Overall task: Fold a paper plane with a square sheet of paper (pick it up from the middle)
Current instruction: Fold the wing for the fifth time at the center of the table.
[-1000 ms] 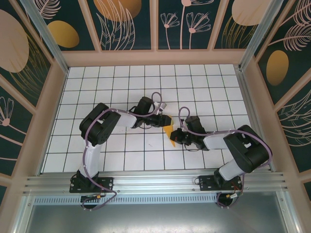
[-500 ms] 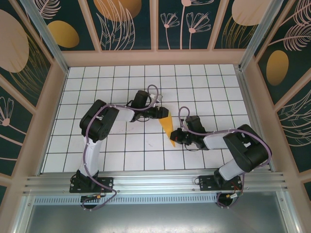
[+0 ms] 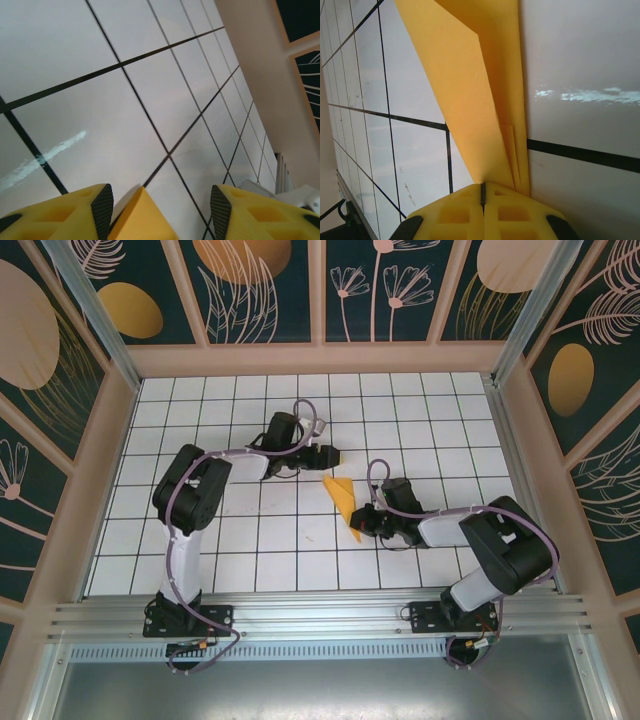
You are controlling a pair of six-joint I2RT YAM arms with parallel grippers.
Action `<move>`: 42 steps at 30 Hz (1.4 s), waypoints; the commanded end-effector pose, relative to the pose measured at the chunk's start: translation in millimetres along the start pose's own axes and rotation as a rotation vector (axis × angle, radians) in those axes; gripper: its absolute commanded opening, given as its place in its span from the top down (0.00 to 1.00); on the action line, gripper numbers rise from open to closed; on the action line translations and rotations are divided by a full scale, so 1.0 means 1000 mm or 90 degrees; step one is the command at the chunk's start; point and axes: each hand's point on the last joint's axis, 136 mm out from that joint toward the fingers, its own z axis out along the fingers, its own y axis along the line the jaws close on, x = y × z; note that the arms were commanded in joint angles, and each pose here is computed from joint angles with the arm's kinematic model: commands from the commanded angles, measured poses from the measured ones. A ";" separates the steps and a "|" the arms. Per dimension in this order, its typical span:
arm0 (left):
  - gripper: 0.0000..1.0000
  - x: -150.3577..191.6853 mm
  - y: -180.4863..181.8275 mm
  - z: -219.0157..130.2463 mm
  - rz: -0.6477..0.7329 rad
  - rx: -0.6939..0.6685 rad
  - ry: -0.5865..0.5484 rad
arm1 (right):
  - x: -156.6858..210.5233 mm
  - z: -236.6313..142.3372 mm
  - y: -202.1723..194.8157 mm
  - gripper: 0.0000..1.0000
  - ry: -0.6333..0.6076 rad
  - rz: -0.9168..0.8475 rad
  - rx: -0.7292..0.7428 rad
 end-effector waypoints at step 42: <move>0.60 0.125 -0.052 0.008 -0.230 0.029 -0.013 | 0.051 -0.001 -0.064 0.97 0.100 0.075 0.149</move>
